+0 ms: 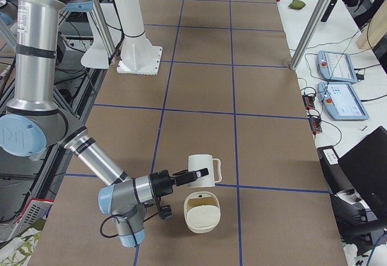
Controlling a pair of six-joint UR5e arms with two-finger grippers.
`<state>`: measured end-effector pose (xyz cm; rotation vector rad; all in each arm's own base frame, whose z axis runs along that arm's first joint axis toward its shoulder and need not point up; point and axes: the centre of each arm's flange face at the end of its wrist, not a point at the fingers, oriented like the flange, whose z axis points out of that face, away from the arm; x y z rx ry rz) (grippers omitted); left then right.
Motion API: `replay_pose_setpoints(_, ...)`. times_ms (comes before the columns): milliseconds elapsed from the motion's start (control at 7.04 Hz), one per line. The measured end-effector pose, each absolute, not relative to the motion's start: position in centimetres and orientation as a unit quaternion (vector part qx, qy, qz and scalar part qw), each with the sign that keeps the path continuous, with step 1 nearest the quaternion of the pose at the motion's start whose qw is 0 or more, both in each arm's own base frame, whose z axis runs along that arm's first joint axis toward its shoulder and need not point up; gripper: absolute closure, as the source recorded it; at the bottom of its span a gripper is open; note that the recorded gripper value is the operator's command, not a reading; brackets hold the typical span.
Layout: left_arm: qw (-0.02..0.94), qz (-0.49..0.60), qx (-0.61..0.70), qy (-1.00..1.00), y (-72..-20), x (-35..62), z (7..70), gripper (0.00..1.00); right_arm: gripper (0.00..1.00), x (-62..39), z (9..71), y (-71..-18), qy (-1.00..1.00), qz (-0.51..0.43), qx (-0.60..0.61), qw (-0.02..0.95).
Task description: Left arm hands cup to right arm to dump lemon
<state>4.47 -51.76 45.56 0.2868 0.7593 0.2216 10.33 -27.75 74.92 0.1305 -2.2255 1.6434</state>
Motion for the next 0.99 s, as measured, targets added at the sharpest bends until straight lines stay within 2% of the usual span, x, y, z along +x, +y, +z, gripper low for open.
replay_pose_setpoints(994,0.913,0.107,0.139,0.369,-51.94,4.54,45.51,0.00,1.00,10.67,74.44,-28.66,-0.798,0.593,-0.025,0.107)
